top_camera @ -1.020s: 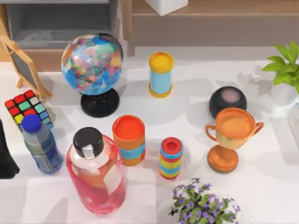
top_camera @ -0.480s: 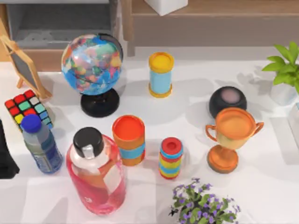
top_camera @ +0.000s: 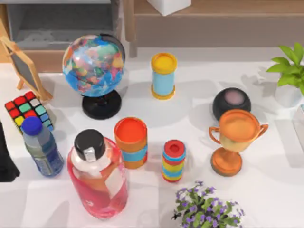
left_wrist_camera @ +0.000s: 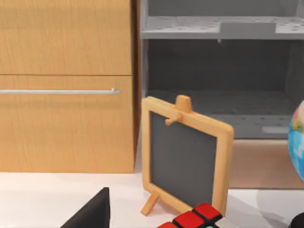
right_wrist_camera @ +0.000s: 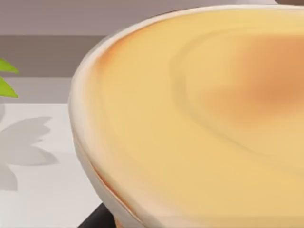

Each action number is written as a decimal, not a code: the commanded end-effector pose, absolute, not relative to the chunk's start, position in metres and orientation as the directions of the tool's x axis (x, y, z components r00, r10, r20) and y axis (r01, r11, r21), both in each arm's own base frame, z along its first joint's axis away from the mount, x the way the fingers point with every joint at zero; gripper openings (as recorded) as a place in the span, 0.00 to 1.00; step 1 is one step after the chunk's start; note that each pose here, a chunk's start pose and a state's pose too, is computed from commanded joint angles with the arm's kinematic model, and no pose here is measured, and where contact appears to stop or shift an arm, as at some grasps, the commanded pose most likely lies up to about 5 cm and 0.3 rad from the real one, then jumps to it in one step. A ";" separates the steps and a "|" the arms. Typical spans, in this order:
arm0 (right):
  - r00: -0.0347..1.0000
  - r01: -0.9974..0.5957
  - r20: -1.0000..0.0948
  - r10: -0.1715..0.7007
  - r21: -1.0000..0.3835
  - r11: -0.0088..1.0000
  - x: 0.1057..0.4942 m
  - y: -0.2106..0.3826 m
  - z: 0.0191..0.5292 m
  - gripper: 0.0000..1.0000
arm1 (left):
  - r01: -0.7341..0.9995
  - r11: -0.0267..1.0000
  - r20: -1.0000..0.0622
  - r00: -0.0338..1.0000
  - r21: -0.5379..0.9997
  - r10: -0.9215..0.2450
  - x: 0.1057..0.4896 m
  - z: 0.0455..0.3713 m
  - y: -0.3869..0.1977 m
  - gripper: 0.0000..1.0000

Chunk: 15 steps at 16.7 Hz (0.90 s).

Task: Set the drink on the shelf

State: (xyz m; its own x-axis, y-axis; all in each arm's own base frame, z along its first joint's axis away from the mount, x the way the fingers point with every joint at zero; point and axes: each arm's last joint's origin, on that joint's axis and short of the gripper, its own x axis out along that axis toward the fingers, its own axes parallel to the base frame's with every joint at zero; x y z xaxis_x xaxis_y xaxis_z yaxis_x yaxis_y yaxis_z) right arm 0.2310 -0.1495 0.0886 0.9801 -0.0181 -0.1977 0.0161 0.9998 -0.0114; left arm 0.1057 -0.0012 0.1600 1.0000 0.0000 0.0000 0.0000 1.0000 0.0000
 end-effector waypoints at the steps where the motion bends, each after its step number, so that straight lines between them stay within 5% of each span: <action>1: 0.980 0.016 -0.198 -0.018 -0.011 1.000 0.231 -0.150 0.089 0.55 | 0.000 1.000 0.000 1.000 0.000 0.000 0.106 0.160 -0.001 1.00; 8: 0.980 0.016 -0.198 -0.018 -0.011 1.000 0.231 -0.150 0.089 0.02 | 0.000 1.000 0.000 1.000 0.000 0.000 0.106 0.160 -0.001 1.00; 15: 0.980 0.016 -0.198 -0.018 -0.011 1.000 0.231 -0.150 0.089 0.00 | 0.000 1.000 0.000 1.000 0.000 0.000 0.106 0.160 -0.001 1.00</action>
State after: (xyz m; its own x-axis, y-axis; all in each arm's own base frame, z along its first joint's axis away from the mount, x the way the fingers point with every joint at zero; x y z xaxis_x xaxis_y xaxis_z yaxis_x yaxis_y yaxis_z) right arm 0.2310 -0.1495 0.0886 0.9801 -0.0181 -0.1977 0.0161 0.9998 -0.0114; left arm 0.1057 -0.0012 0.1600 1.0000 0.0000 0.0000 0.0000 1.0000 0.0000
